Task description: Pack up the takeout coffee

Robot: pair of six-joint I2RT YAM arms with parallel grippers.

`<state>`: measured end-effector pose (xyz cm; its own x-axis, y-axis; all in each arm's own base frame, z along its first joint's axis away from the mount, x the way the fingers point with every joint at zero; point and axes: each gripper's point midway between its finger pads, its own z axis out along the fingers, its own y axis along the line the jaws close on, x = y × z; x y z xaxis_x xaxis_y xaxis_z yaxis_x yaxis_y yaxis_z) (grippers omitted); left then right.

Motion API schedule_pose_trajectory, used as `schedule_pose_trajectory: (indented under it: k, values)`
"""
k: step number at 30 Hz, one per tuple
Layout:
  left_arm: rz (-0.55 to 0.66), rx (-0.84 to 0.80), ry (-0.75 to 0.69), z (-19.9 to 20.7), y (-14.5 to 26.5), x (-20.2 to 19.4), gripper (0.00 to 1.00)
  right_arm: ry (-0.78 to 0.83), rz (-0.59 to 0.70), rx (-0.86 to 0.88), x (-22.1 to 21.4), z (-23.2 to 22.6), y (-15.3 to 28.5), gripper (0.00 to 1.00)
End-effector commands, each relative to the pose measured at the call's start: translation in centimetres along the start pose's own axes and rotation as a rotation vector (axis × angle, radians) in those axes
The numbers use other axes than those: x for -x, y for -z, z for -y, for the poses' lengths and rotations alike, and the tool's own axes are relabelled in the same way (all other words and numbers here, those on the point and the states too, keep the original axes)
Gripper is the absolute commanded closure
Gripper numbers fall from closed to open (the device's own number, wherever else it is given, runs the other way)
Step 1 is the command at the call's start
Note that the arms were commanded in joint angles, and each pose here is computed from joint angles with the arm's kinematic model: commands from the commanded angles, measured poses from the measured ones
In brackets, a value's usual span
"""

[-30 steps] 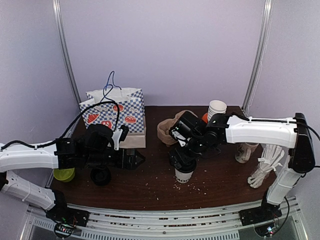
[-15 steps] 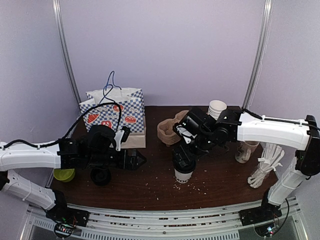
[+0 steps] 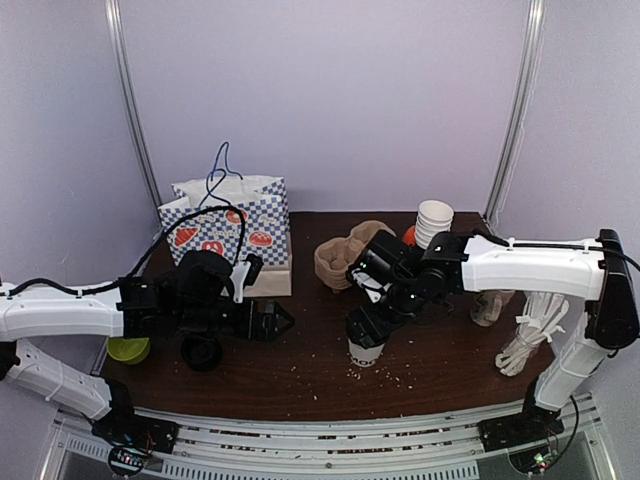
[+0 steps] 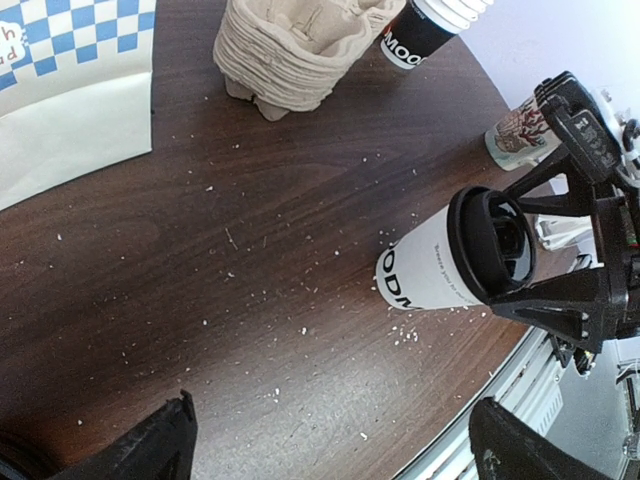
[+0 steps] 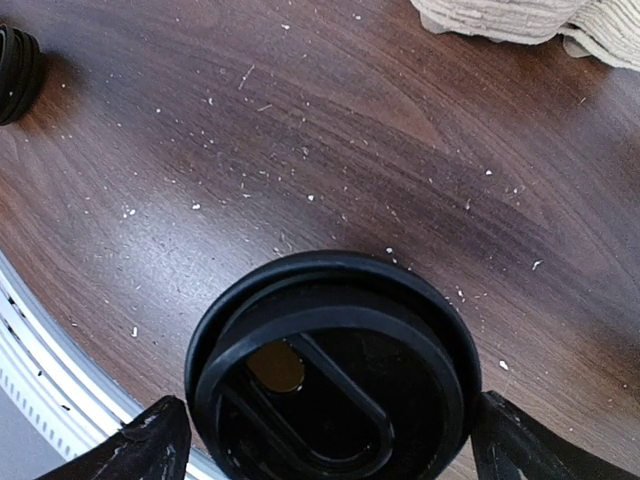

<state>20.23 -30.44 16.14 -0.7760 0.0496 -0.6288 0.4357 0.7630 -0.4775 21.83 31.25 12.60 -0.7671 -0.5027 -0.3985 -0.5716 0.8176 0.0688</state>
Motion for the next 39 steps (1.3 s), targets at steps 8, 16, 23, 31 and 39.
schedule_pose_trajectory:
  k: [8,16,23,31,39]
  values:
    - [0.025,-0.03,0.007,0.9,-0.2,0.9,0.02,-0.005,-0.03,-0.019,-1.0,0.4,-2.0,0.01]
    - [0.024,-0.024,0.011,0.8,-0.3,0.8,0.02,-0.01,-0.003,-0.017,-0.6,0.6,-1.4,0.12]
    - [0.02,-0.017,0.012,0.6,-0.5,0.7,0.02,-0.036,0.041,-0.056,-0.2,2.0,-0.3,0.18]
    - [0.015,-0.009,0.01,0.6,-0.9,0.7,0.02,-0.102,0.09,-0.126,-0.3,5.9,1.6,0.18]
    - [0.0,-0.004,0.008,0.5,-1.5,0.4,0.02,-0.215,0.09,-0.188,-1.1,12.3,1.6,0.18]
